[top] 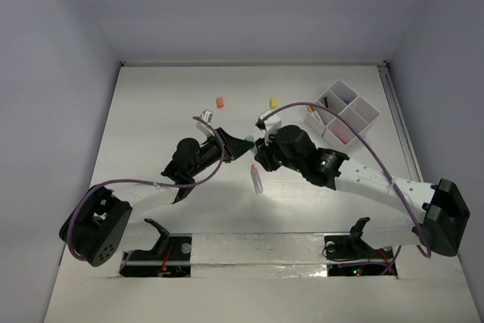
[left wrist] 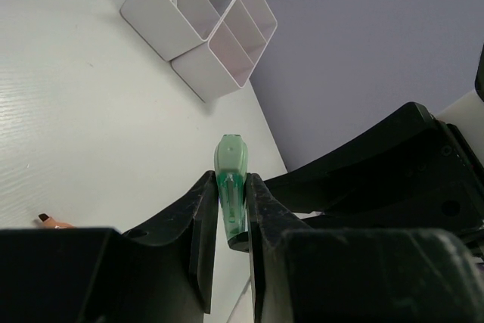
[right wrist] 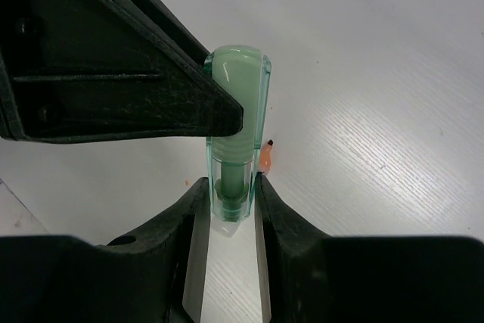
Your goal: Sort the stationery into containers
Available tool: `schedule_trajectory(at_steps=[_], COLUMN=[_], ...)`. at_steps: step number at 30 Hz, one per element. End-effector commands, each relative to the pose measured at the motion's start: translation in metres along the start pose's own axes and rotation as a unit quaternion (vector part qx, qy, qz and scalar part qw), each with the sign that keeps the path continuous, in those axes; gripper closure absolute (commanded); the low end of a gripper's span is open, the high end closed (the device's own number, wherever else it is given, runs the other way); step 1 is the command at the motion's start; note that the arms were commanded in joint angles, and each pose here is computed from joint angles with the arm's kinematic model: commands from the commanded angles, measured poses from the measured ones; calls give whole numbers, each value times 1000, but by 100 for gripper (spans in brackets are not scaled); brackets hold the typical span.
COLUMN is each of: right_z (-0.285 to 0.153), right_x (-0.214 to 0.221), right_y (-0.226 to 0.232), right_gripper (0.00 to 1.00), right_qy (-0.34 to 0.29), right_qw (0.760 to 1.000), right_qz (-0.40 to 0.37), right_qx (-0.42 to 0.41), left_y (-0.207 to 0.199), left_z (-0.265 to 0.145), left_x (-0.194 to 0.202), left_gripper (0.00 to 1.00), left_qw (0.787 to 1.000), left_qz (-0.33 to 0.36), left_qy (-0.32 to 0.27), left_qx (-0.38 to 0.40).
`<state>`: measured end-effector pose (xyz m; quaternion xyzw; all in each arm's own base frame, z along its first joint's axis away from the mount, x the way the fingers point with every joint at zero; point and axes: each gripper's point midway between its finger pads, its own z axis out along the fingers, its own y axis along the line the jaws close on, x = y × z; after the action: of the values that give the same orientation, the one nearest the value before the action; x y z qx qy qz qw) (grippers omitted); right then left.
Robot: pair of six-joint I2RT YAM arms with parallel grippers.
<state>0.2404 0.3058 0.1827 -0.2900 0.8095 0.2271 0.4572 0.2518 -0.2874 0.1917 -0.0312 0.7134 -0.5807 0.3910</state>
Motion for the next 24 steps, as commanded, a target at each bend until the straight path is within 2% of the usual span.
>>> schedule_trajectory(at_steps=[1, 8, 24], right_z=[-6, -24, -60], right_x=[-99, -137, -192], right_y=[14, 9, 0], right_gripper=[100, 100, 100], right_qy=[-145, -194, -259], right_qw=[989, 981, 965], right_qz=[-1, -19, -29], right_qx=[-12, 0, -33], left_y=[-36, -27, -29], left_z=[0, -4, -2], left_x=[36, 37, 52], left_gripper=[100, 100, 100], left_qw=[995, 997, 996], left_qz=[6, 15, 9], left_qy=[77, 70, 82], left_qx=[70, 43, 46])
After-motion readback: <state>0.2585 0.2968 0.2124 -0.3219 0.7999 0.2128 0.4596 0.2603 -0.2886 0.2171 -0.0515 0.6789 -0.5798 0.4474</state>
